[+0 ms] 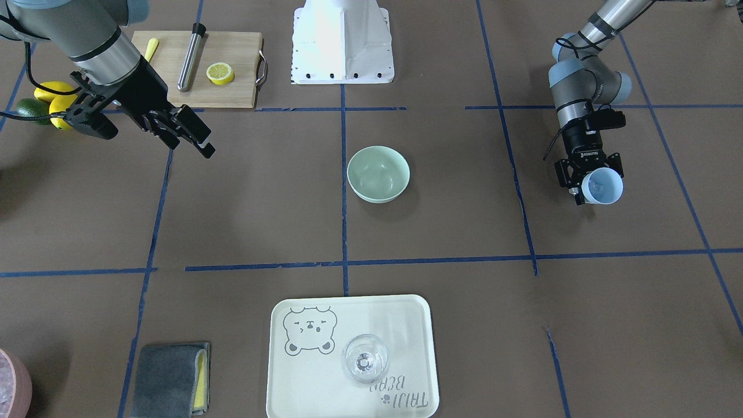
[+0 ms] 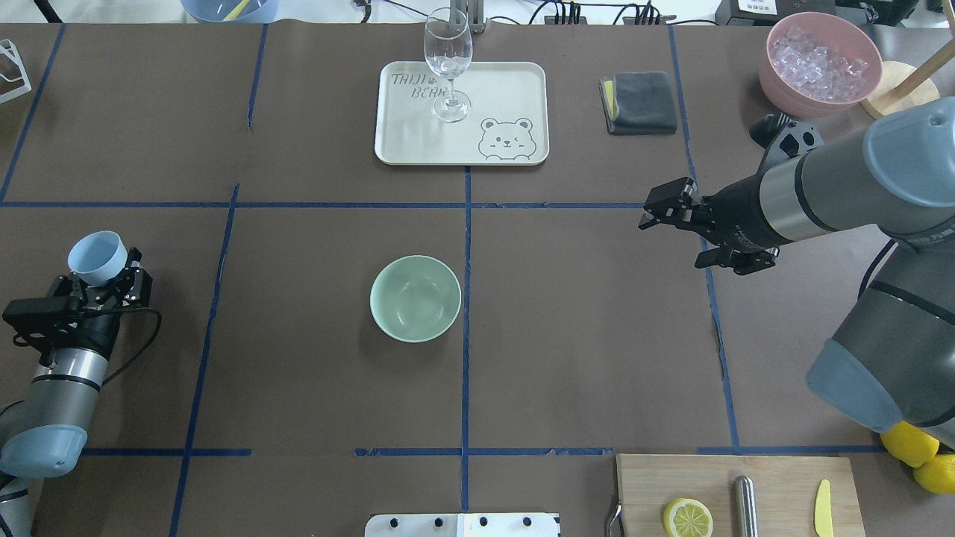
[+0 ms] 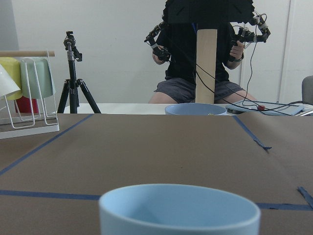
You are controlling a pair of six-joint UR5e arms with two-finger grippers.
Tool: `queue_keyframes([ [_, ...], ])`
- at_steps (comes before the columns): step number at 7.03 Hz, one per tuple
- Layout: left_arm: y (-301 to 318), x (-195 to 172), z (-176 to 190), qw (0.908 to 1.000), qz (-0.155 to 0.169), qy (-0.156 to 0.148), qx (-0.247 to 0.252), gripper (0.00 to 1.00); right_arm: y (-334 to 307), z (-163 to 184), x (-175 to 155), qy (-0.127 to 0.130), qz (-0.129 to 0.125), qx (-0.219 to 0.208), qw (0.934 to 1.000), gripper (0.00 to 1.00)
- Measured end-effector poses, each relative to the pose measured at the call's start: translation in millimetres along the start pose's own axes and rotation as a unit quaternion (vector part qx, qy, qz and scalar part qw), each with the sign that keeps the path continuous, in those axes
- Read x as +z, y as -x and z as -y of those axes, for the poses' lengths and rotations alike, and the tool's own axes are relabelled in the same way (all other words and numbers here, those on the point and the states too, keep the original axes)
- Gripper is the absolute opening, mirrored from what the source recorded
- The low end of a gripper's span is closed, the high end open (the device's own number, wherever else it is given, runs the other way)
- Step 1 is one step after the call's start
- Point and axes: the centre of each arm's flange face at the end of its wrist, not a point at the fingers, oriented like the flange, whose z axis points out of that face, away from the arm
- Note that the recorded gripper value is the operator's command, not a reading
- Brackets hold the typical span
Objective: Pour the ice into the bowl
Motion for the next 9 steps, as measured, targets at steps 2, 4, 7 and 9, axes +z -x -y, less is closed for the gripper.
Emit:
queue_keyframes([
  [2,-5,-8,23,0.9998,-0.02,-0.008,-0.003,0.0,1,0,0,0.0,0.001,0.0,1.0,1.0],
  [4,-47,-27,74,0.9972,-0.067,-0.029,0.017,0.0,0,0,1,0.0,-0.001,0.001,1.0,1.0],
  [7,-149,-53,120,0.9858,-0.145,-0.035,0.078,0.0,-3,1,3,0.0,-0.004,0.002,1.0,1.0],
  [9,-201,-84,127,0.9678,-0.182,-0.046,0.167,0.0,-6,2,3,-0.001,-0.006,0.004,1.0,1.0],
])
